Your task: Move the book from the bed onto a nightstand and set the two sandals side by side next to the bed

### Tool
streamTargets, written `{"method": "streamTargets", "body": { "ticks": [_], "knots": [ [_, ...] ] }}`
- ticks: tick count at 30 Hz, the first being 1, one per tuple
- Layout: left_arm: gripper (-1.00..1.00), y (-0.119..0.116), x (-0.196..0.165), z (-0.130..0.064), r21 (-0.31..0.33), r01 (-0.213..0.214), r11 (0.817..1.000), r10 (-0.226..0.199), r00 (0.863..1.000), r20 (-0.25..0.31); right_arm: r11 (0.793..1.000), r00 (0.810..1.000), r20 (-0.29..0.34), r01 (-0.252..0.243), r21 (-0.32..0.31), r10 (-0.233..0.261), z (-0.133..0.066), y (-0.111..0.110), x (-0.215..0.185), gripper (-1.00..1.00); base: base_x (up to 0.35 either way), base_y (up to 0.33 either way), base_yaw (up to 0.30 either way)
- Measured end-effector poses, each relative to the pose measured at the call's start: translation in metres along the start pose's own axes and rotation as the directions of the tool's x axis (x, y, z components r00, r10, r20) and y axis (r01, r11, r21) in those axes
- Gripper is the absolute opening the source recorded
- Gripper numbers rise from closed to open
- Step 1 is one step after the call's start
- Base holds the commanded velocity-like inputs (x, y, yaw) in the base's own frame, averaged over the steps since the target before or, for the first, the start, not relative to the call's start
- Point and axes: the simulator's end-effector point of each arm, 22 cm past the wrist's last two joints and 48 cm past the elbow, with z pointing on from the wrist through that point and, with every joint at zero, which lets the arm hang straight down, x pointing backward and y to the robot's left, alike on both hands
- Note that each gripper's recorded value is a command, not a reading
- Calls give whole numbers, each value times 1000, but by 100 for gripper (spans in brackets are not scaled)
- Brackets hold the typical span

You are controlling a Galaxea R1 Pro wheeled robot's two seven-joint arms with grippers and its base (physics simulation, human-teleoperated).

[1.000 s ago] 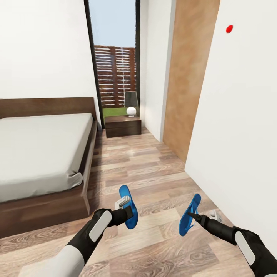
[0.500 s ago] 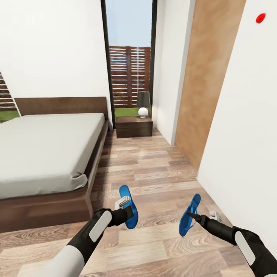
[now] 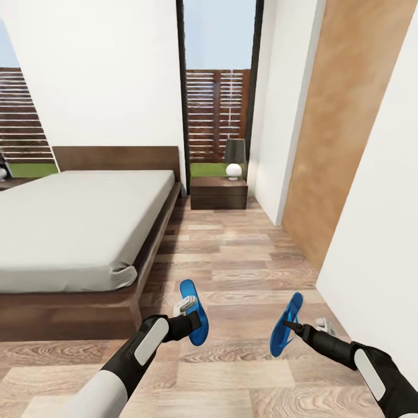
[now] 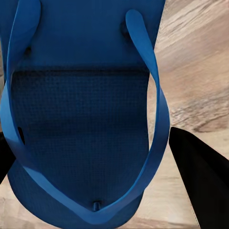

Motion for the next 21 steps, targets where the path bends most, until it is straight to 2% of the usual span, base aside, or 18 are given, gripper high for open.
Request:
{"method": "streamTargets", "body": {
  "ticks": [21],
  "knots": [
    [-100, 1, 2, 1, -3, 2, 1000, -2, 1000, -4, 1000, 1000, -3, 3, 1, -3, 0, 0, 1, -100, 218, -232, 235]
  ]
}}
